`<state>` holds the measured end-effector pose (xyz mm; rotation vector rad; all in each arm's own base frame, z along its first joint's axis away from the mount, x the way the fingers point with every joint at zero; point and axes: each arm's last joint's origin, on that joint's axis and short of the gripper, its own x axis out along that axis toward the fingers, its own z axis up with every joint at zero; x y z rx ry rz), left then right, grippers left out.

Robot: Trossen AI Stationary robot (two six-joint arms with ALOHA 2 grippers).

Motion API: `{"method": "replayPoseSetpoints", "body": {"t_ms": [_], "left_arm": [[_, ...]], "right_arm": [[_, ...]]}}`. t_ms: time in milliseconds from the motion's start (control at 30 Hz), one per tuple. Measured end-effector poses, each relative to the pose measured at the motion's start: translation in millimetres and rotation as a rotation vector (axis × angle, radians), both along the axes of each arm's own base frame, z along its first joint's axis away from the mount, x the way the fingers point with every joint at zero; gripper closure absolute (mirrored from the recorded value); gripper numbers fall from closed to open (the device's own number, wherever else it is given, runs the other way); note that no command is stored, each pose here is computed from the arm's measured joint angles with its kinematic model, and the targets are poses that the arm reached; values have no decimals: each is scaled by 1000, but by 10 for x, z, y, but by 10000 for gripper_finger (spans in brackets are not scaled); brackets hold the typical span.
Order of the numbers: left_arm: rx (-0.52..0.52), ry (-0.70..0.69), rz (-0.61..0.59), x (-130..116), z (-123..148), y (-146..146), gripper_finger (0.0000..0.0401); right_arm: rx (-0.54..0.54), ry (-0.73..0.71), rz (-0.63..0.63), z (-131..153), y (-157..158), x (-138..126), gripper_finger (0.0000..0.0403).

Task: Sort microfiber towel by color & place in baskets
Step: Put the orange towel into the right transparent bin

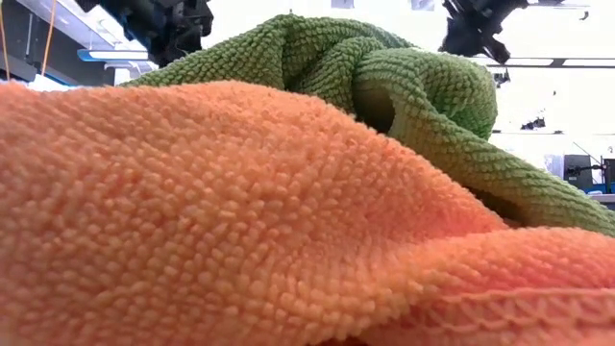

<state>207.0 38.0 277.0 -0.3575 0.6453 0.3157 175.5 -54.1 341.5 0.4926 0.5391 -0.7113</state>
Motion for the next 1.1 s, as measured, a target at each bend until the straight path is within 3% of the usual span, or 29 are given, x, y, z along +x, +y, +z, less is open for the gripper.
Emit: {"method": "replayPoseSetpoints", "body": {"t_ms": [267, 600, 800, 1100], "left_arm": [[-74, -71, -25, -196, 58, -58, 321], [-87, -43, -70, -227, 48, -174, 321], [-45, -35, -152, -218, 48, -274, 321], [80, -21, -300, -215, 48, -369, 335]], "right_arm": [[-54, -27, 128, -120, 458, 452, 403], [-90, 98, 272, -493, 856, 870, 403], [-74, 70, 307, -561, 952, 988, 403], [-45, 94, 286, -590, 955, 963, 403]]}}
